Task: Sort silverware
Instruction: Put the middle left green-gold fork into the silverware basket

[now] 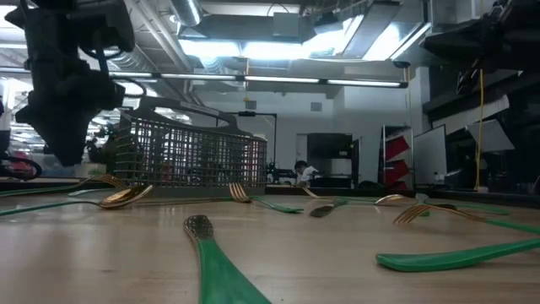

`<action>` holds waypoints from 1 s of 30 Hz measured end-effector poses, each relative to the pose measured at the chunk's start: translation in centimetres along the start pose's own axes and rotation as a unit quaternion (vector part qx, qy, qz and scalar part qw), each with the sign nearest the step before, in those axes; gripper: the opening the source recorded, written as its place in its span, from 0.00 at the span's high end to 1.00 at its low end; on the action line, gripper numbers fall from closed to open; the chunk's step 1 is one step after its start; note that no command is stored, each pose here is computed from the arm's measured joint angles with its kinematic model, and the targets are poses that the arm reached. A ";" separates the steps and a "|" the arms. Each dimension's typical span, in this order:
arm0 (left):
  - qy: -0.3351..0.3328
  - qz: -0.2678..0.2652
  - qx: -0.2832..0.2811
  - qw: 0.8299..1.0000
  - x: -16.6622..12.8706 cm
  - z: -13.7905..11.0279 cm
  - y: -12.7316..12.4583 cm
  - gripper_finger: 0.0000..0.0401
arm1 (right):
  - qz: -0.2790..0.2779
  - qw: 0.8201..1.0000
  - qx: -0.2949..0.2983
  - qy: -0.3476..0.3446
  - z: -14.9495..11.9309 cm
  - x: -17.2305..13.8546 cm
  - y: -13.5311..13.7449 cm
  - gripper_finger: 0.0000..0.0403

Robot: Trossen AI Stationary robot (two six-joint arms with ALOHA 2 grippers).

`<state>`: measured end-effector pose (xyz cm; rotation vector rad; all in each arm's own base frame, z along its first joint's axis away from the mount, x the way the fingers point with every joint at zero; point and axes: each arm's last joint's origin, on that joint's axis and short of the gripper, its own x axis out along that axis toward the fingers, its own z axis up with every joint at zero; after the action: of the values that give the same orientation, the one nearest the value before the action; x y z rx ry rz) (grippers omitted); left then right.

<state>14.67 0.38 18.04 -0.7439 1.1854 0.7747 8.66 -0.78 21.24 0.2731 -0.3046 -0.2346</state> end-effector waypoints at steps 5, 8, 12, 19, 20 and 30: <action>0.012 0.019 0.006 1.000 1.1 0.2 -0.6 0.75 | 0.000 1.000 0.000 0.000 0.0 0.0 0.0 0.92; 0.004 0.024 0.007 1.000 1.7 0.5 -1.1 0.75 | 0.000 1.000 0.000 0.000 0.0 0.0 0.0 0.92; 0.003 0.046 -0.004 0.999 2.4 0.6 -1.3 0.75 | 0.000 1.000 0.000 0.000 0.0 0.0 0.0 0.92; 0.012 0.075 -0.015 0.997 3.7 0.7 -1.7 0.75 | 0.000 1.000 0.000 0.000 0.0 0.0 0.0 0.92; 0.013 0.076 -0.015 0.997 3.9 0.7 -1.8 0.75 | 0.000 1.000 0.000 0.000 0.0 0.0 0.0 0.92; 0.020 0.087 -0.016 0.996 4.5 0.8 -2.0 0.92 | 0.000 1.000 0.000 0.000 0.0 0.0 0.0 0.92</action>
<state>17.60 0.55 13.97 -0.6900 1.2883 0.9292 8.67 -0.77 21.24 0.2726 -0.3040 -0.2337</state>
